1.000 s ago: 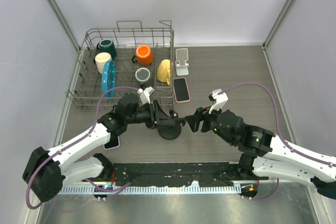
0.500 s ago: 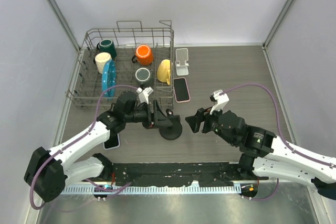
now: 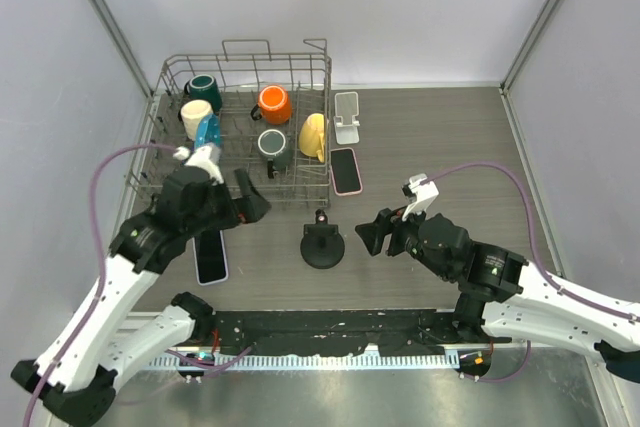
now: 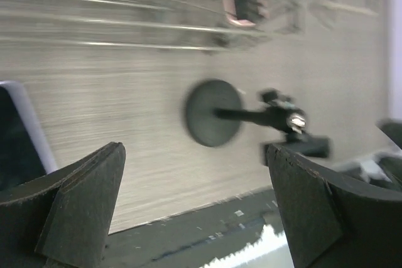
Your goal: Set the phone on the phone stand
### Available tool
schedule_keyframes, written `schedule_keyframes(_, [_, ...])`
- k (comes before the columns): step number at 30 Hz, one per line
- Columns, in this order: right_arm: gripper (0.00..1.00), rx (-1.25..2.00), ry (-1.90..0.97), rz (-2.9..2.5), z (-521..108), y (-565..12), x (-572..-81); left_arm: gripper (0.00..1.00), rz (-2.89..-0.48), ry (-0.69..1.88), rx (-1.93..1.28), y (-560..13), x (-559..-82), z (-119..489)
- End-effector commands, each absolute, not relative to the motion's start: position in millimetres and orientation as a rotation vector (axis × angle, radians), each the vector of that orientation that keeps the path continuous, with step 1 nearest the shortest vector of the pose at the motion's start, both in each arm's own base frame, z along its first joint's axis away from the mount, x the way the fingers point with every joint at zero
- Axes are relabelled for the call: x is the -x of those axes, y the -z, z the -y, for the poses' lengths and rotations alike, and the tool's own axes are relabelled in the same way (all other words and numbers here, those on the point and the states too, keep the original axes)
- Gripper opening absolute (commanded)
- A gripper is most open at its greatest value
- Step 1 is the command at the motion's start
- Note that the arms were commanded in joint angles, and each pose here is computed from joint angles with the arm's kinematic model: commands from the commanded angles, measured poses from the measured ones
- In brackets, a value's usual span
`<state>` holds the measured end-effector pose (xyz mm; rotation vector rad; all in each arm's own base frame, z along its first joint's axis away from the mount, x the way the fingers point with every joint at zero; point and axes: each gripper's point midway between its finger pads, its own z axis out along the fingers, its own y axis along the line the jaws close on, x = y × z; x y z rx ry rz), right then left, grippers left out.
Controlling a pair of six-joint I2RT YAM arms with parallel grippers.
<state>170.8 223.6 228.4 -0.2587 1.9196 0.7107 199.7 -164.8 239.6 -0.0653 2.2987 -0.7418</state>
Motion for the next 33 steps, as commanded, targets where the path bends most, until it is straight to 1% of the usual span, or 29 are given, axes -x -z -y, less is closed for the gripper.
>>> schedule_keyframes(1, [0.7, 0.224, -0.73, -1.877, -222.5, -233.6, -174.0, 1.0, -2.282, 0.036, 0.484, -203.9, -191.5, 44.9])
schedule_keyframes(2, [0.7, 0.231, -0.737, -1.875, -223.2, -233.1, -173.1, 1.0, -2.27, -0.02, 0.54, -198.2, -188.6, 34.6])
schedule_keyframes(5, [0.7, 0.248, -0.741, -1.874, -224.3, -233.9, -171.7, 1.0, -2.217, 0.006, 0.723, -190.4, -186.7, 30.7])
schedule_keyframes(7, [0.7, 0.25, -0.734, -1.868, -221.8, -237.7, -171.7, 1.0, -2.128, 0.04, 0.856, -189.5, -188.7, 25.3])
schedule_keyframes(10, [0.7, 0.23, -0.751, -1.853, -216.2, -245.8, -169.7, 1.0, -2.011, 0.018, 1.033, -173.5, -188.0, 10.2])
schedule_keyframes(14, [0.7, 0.186, -0.792, -1.829, -205.0, -252.6, -163.9, 1.0, -1.947, -0.001, 1.128, -151.0, -192.5, 1.0])
schedule_keyframes(19, [0.7, 0.164, -0.822, -1.816, -193.5, -253.2, -157.2, 1.0, -1.937, -0.085, 1.229, -128.3, -196.7, -14.6])
schedule_keyframes(22, [0.7, 0.172, -0.808, -1.814, -190.1, -256.2, -156.7, 1.0, -1.959, -0.088, 1.292, -110.9, -197.6, -21.0])
schedule_keyframes(24, [0.7, 0.173, -0.803, -1.807, -188.7, -261.3, -157.1, 1.0, -2.012, -0.074, 1.336, -90.6, -195.0, -20.7])
schedule_keyframes(25, [0.7, 0.173, -0.801, -1.806, -188.1, -262.0, -157.2, 1.0, -2.008, -0.109, 1.409, -76.5, -187.6, -30.6])
schedule_keyframes(28, [0.7, 0.167, -0.812, -1.804, -186.5, -263.0, -155.6, 1.0, -2.022, -0.068, 1.518, -60.7, -184.5, -36.0])
schedule_keyframes(33, [0.7, 0.149, -0.817, -1.808, -181.6, -259.5, -153.8, 1.0, -2.086, 0.16, 1.538, -39.4, -190.9, -8.5])
